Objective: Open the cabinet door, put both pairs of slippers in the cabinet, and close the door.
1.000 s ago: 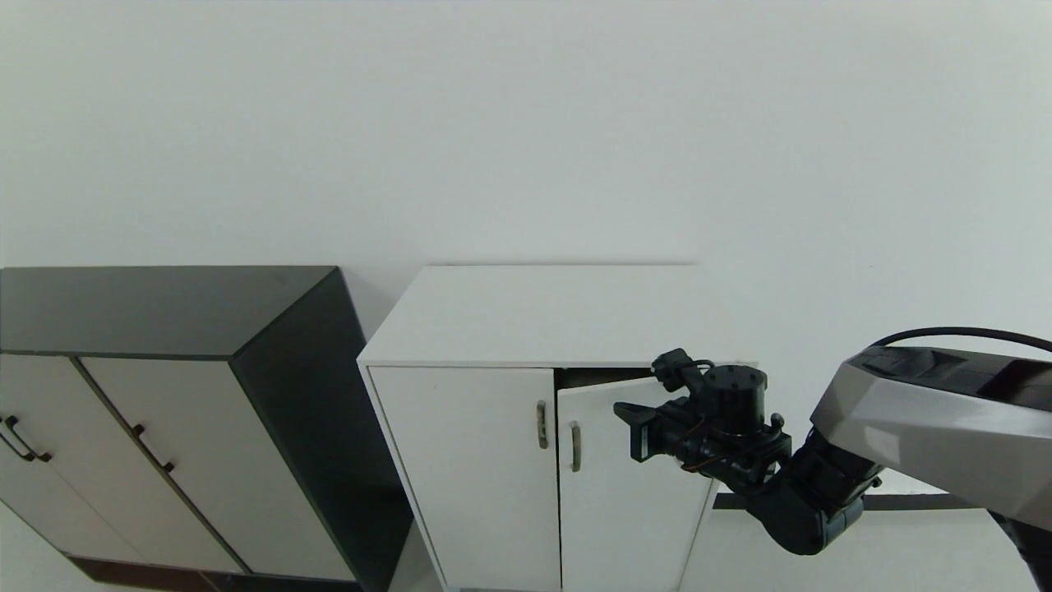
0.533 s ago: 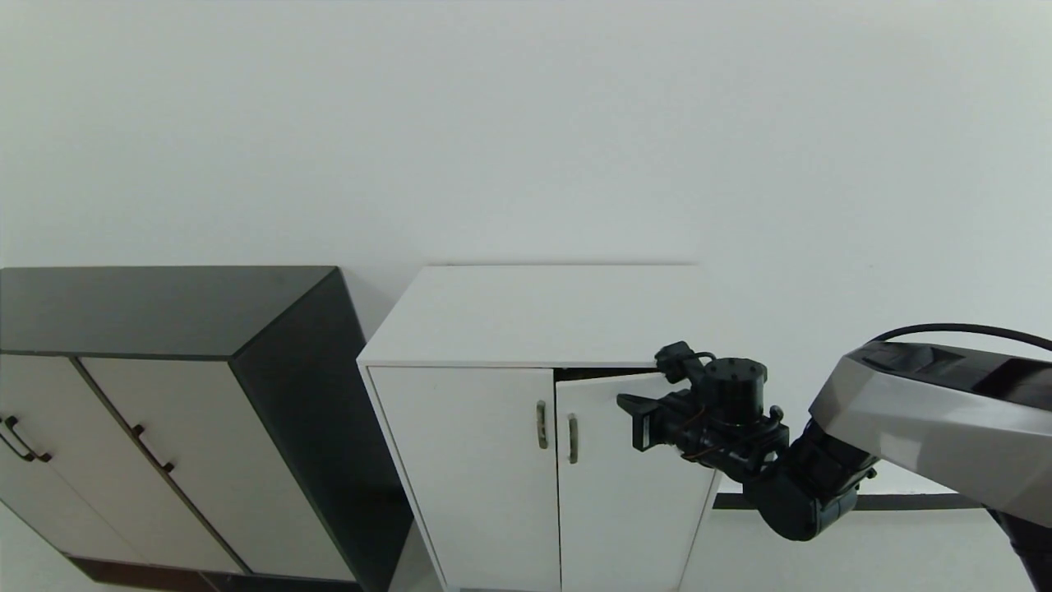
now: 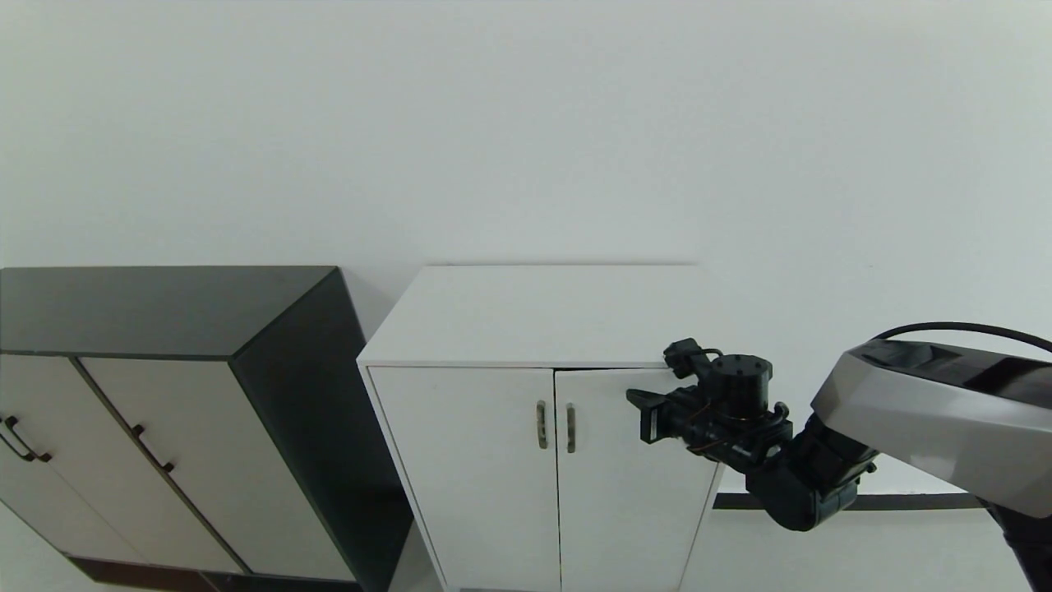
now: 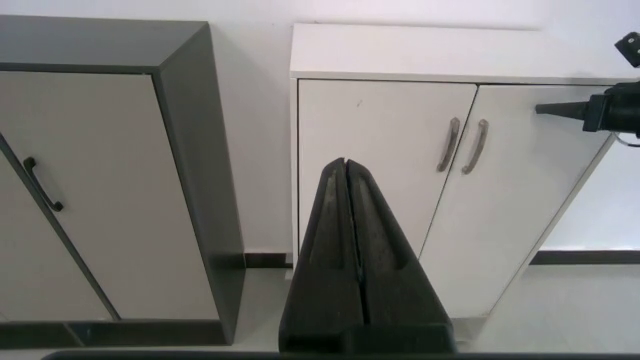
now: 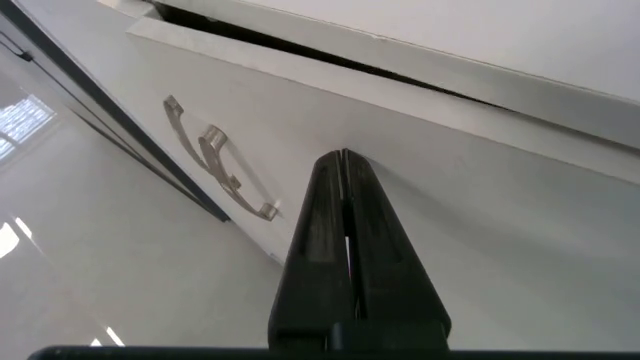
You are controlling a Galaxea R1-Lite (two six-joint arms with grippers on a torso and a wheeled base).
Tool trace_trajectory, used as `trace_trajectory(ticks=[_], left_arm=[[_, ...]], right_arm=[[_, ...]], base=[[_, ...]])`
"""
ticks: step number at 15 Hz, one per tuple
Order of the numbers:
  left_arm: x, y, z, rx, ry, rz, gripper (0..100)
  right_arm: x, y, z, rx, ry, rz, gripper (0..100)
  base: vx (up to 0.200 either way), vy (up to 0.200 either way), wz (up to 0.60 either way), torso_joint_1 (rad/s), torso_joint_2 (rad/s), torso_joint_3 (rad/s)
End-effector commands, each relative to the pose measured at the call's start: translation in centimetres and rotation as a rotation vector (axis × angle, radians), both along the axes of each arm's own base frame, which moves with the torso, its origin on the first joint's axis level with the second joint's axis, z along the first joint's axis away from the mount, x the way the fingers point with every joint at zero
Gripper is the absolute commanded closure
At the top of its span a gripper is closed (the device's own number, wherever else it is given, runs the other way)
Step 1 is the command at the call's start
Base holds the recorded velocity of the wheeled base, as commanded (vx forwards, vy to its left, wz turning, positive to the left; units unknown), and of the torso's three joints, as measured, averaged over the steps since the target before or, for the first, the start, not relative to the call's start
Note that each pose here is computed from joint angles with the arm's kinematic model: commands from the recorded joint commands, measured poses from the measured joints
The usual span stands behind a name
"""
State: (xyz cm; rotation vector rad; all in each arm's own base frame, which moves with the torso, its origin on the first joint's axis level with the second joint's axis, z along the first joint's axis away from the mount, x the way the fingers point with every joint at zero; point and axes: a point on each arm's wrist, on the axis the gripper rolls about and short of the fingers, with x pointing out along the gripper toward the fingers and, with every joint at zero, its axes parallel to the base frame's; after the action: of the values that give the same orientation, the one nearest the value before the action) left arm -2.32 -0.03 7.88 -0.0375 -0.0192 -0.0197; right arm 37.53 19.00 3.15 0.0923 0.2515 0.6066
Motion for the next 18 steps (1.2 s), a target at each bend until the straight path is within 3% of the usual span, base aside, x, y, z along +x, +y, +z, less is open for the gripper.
trace_trajectory(ticks=[1, 18], left_arm=[[0.00, 0.00, 0.00, -0.001, 0.000, 0.001, 100], [0.01, 0.00, 0.00, -0.001, 0.001, -0.001, 100]], right_arm=[[0.17, -0.11, -0.20, -0.001, 0.002, -0.004, 100], [0.65, -0.31, -0.50, 0.001, 0.002, -0.013, 100]], base=[[0.000, 0.000, 0.00, 0.000, 0.00, 0.000], [0.000, 0.000, 0.00, 0.000, 0.00, 0.000]])
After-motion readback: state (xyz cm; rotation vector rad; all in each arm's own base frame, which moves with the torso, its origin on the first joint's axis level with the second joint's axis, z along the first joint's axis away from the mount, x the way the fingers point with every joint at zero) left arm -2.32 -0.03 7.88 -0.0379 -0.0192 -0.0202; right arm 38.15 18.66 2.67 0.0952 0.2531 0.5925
